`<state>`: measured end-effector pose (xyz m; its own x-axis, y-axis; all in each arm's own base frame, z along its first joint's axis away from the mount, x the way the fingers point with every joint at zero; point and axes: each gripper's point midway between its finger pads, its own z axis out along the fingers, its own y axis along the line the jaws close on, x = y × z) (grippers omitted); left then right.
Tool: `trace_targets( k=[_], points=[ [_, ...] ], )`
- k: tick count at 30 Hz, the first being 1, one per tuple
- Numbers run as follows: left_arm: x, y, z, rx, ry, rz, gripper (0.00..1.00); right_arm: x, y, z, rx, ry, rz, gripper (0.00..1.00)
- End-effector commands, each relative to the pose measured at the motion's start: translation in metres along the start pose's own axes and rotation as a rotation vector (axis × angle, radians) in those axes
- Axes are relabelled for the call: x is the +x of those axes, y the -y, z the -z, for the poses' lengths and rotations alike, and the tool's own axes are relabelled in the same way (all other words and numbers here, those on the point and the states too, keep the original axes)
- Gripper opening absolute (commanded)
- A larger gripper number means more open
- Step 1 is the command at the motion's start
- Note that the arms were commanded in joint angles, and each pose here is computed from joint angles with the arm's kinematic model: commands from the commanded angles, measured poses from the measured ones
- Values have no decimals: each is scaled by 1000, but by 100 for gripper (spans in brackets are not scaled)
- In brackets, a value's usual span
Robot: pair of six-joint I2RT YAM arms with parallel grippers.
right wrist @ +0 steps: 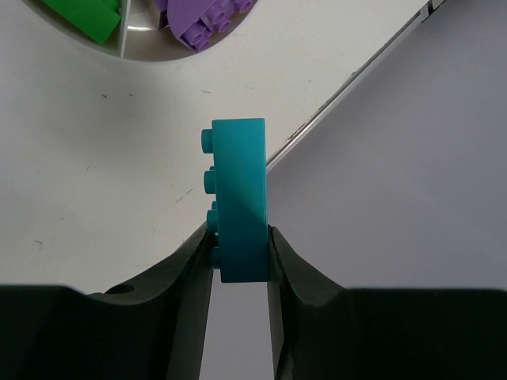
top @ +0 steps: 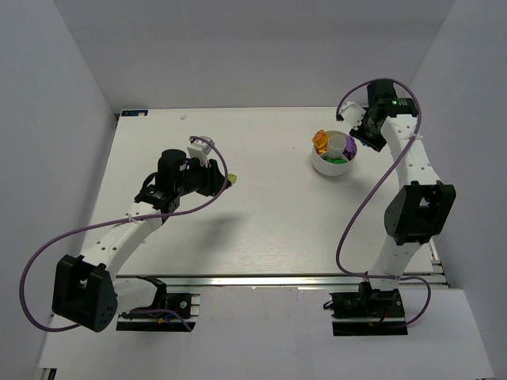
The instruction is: Sort the legos into containers by color
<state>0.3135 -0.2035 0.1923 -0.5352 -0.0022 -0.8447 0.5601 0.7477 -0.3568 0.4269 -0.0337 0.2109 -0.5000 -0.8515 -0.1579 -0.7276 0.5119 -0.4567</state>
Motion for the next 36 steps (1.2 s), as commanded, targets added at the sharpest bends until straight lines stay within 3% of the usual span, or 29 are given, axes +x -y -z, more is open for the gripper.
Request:
trace_targets(
  k=[1, 36],
  points=[
    [-6, 5, 7, 8, 28, -27, 0, 0, 10, 6, 7, -7, 44, 0],
    [-5, 4, 6, 10, 23, -33, 0, -9, 49, -5, 66, -31, 105, 0]
  ],
)
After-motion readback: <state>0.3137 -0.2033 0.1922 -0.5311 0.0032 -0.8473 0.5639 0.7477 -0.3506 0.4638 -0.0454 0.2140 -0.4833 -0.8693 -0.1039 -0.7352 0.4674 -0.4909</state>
